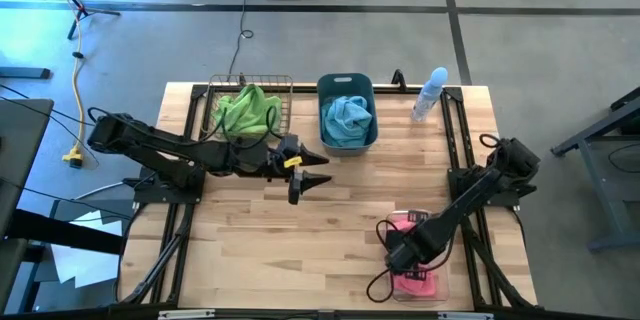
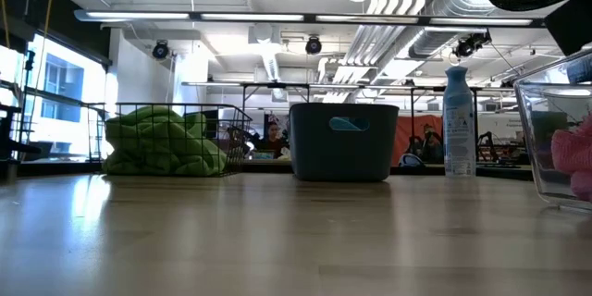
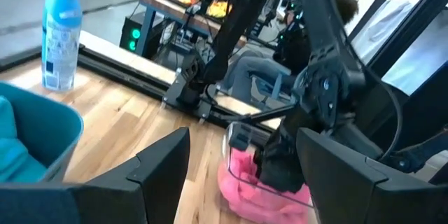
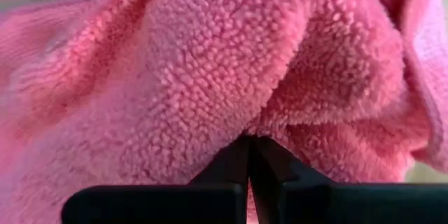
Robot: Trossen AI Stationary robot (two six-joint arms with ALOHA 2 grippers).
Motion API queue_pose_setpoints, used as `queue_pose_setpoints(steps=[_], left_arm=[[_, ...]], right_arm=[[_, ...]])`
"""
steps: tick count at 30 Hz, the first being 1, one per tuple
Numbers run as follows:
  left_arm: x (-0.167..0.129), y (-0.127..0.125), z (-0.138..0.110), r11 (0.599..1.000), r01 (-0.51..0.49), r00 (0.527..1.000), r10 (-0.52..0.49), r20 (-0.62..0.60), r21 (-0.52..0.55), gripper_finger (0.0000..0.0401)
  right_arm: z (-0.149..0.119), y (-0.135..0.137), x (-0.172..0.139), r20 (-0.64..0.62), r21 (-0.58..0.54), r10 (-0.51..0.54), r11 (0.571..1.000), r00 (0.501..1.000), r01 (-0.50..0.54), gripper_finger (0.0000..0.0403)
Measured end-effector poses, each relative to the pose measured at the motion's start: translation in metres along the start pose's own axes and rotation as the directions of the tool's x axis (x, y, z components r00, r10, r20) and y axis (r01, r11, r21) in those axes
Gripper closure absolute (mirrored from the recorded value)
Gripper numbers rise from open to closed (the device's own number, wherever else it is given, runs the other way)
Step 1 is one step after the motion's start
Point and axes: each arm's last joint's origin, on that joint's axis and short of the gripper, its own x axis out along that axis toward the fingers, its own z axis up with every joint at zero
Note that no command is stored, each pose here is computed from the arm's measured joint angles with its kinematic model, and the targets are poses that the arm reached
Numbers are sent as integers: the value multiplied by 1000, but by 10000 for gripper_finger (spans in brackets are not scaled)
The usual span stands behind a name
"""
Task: Sort microfiber towel by color & place in baskets
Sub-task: Put the pink microfiber cloth into the transparent bin, then return to Home Position
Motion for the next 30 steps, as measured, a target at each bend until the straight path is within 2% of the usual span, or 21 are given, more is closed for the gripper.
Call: queue_pose_setpoints(steps=[9, 14, 23, 30], left_arm=[[-6, -1, 7, 999, -24, 999, 22, 36, 37, 151], [-11, -2, 11, 999, -20, 999, 19, 49, 35, 151], [-36, -7, 34, 996, 7, 991, -20, 136, 91, 151], [-53, -8, 46, 991, -9, 986, -13, 165, 130, 151]], right_arm=[[1, 8, 11, 33, -16, -38, 999, 999, 39, 403], [-1, 7, 3, 32, 18, -4, 1000, 999, 3, 403], [-10, 9, -58, 106, -8, 89, 996, 990, -89, 403], [-17, 5, -105, 172, -23, 110, 994, 979, -107, 403]])
